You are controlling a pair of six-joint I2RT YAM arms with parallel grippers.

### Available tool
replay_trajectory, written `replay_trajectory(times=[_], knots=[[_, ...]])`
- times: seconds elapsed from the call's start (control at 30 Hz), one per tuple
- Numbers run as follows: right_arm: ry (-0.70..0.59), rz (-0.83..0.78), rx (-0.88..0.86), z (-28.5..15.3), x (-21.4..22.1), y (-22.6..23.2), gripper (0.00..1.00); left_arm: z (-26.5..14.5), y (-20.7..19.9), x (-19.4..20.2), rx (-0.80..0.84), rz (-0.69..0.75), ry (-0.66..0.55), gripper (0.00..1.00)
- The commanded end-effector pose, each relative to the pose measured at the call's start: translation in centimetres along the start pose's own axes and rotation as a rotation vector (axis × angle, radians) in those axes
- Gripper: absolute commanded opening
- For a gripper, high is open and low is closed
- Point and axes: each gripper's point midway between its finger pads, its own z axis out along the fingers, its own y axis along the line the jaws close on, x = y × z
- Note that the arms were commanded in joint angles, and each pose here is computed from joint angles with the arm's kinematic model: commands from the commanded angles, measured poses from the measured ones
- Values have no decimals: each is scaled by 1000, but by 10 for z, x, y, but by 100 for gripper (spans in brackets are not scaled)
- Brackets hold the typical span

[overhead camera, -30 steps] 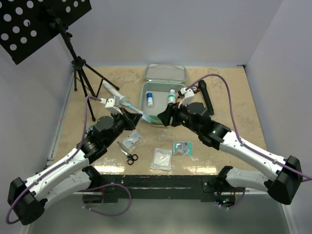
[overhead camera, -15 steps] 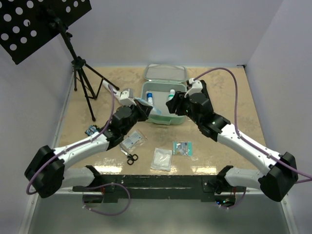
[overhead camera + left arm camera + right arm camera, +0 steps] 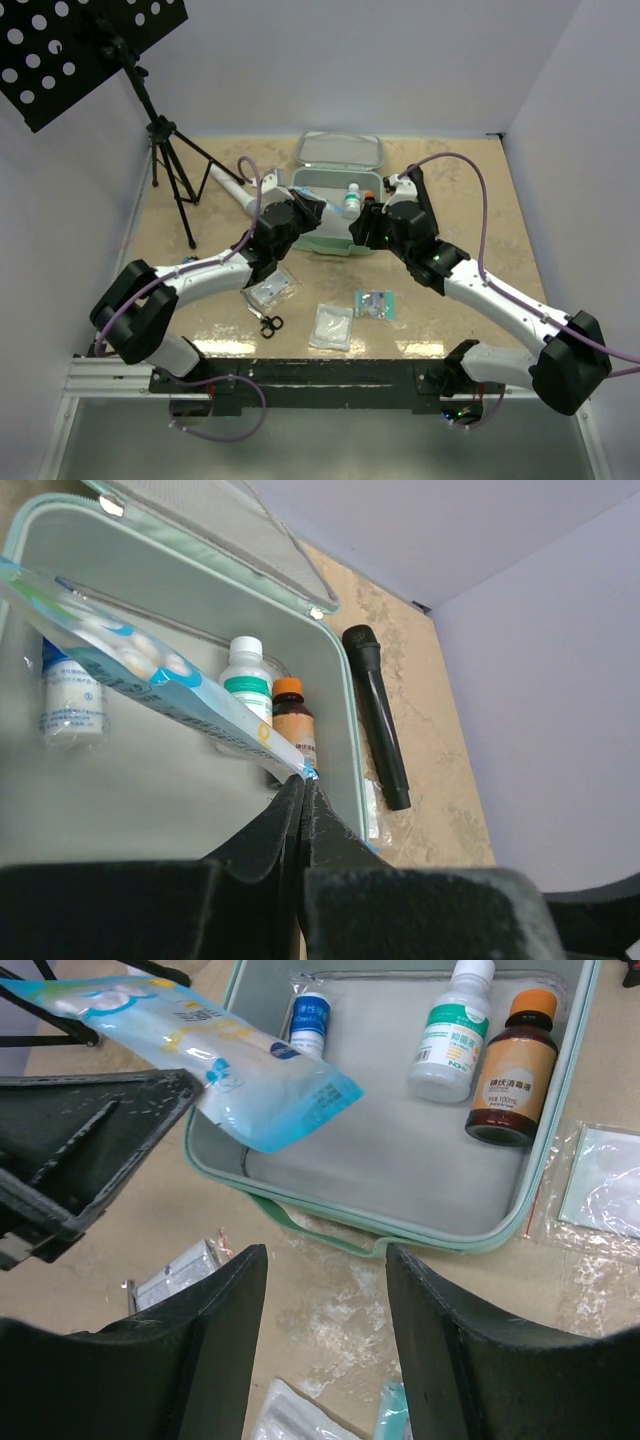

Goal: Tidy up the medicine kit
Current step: Pick up the medical item at the center of the board, then place the medical item at the medicine box.

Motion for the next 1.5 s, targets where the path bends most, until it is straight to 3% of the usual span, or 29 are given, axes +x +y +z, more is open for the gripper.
replay_trajectory(times=[0.0, 0.47, 0.97, 1.47], knots=[[-64, 22, -31, -9, -17, 8, 55, 18, -15, -9, 24, -115, -54, 0], [-106, 22, -34, -26, -28, 7, 55, 33, 17, 35, -72, -228, 11, 0], [-109, 14, -29, -28, -27, 4, 55, 27, -13, 42, 0, -313, 33, 0], [-97, 2, -16, -26, -21, -1, 55, 24, 25, 71, -86, -324, 65, 0]])
